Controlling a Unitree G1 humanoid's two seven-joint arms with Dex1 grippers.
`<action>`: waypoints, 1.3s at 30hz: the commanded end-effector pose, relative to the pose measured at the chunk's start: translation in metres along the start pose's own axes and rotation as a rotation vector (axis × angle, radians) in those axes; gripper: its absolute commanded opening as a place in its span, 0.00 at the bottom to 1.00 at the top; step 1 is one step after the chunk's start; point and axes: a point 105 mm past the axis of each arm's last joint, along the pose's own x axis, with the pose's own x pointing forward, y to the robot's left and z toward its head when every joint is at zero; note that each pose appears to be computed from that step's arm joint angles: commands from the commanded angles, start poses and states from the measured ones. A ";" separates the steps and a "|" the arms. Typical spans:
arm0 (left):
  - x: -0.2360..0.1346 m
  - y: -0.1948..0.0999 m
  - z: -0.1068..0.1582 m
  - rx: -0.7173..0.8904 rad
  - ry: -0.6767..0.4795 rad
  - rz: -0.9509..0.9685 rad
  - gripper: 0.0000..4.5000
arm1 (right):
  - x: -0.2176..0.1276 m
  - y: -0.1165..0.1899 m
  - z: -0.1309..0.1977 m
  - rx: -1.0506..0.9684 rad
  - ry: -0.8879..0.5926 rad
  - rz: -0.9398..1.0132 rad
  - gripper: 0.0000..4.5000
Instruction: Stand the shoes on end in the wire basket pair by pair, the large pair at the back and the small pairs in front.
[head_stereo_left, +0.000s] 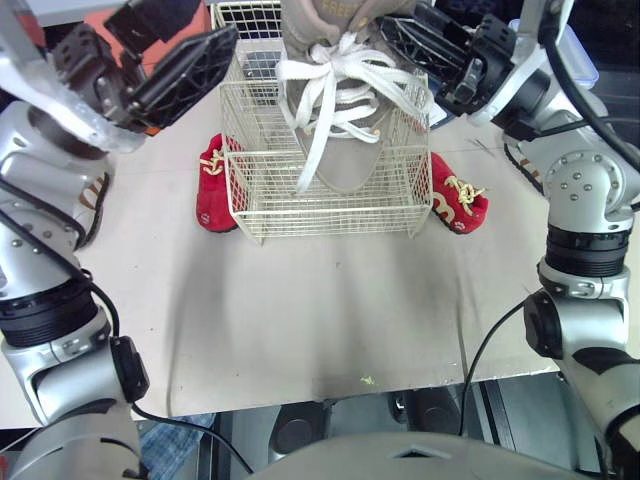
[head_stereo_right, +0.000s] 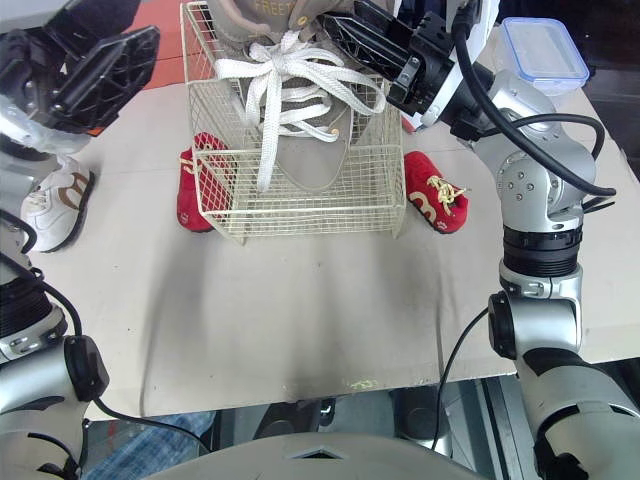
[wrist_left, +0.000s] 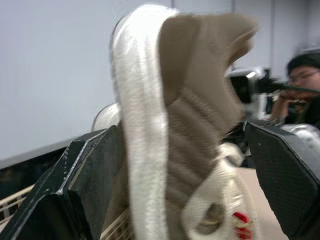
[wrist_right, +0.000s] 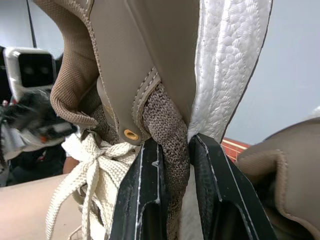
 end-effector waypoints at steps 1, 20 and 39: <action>0.006 -0.008 0.004 0.024 -0.017 -0.047 0.97 | 0.006 0.008 0.023 -0.062 -0.068 0.027 0.02; 0.022 0.000 -0.014 -0.052 -0.029 -0.135 0.97 | 0.005 0.029 0.038 0.024 -0.174 0.146 0.02; 0.030 -0.015 -0.022 -0.131 -0.005 -0.232 0.31 | 0.005 0.036 0.031 0.053 -0.154 0.180 0.02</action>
